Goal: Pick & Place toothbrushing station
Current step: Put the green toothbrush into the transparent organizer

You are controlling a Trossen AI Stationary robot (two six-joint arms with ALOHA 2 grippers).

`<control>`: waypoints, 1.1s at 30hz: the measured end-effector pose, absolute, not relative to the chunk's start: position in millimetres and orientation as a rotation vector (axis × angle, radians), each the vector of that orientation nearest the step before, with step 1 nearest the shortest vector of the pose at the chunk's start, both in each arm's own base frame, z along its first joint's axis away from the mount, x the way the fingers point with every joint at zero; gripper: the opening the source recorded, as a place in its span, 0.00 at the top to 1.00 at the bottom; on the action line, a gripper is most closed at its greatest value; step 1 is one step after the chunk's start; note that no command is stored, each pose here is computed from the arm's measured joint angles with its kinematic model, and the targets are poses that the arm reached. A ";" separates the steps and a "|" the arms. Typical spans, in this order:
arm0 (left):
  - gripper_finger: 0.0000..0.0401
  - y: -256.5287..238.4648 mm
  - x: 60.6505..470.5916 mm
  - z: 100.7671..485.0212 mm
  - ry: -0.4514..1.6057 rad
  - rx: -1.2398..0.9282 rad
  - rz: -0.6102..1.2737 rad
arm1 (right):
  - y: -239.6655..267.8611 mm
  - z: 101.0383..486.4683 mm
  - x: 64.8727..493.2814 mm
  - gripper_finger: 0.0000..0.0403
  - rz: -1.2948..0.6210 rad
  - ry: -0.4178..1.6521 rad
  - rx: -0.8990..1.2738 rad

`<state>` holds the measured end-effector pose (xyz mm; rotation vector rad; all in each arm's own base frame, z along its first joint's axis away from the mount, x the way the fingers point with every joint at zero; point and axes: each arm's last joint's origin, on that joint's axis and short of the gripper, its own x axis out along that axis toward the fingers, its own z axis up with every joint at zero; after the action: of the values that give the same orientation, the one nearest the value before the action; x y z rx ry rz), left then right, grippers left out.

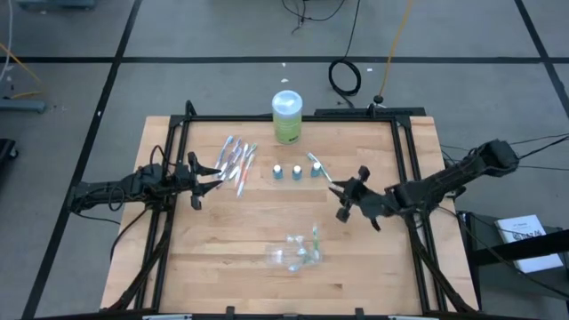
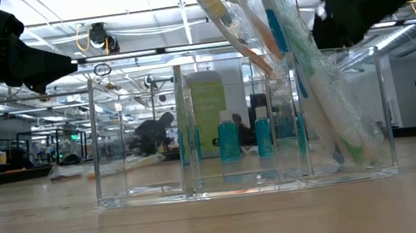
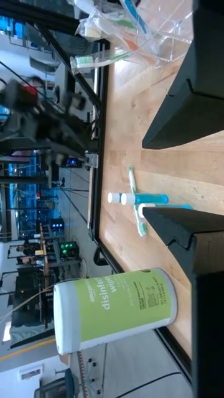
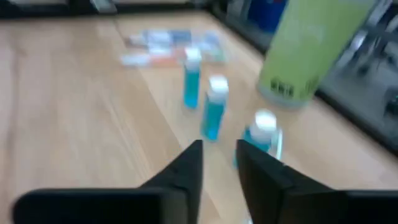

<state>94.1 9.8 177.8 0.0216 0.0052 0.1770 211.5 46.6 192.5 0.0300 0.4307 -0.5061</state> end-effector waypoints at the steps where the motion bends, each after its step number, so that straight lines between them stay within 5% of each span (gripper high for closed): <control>1: 0.59 9.8 94.1 177.8 0.005 0.022 0.177 | 40.2 186.3 210.7 0.71 -0.509 0.455 0.051; 8: 0.59 9.8 94.1 177.8 0.005 0.022 0.177 | -6.1 152.8 206.6 0.53 -0.574 0.606 0.183; 33: 0.59 9.8 94.1 177.8 0.005 0.022 0.177 | -38.7 104.0 223.4 0.62 -0.540 0.747 0.275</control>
<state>94.1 9.8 177.8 0.0219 0.0052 0.1767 223.4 -38.7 104.0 0.2748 0.7475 -0.5404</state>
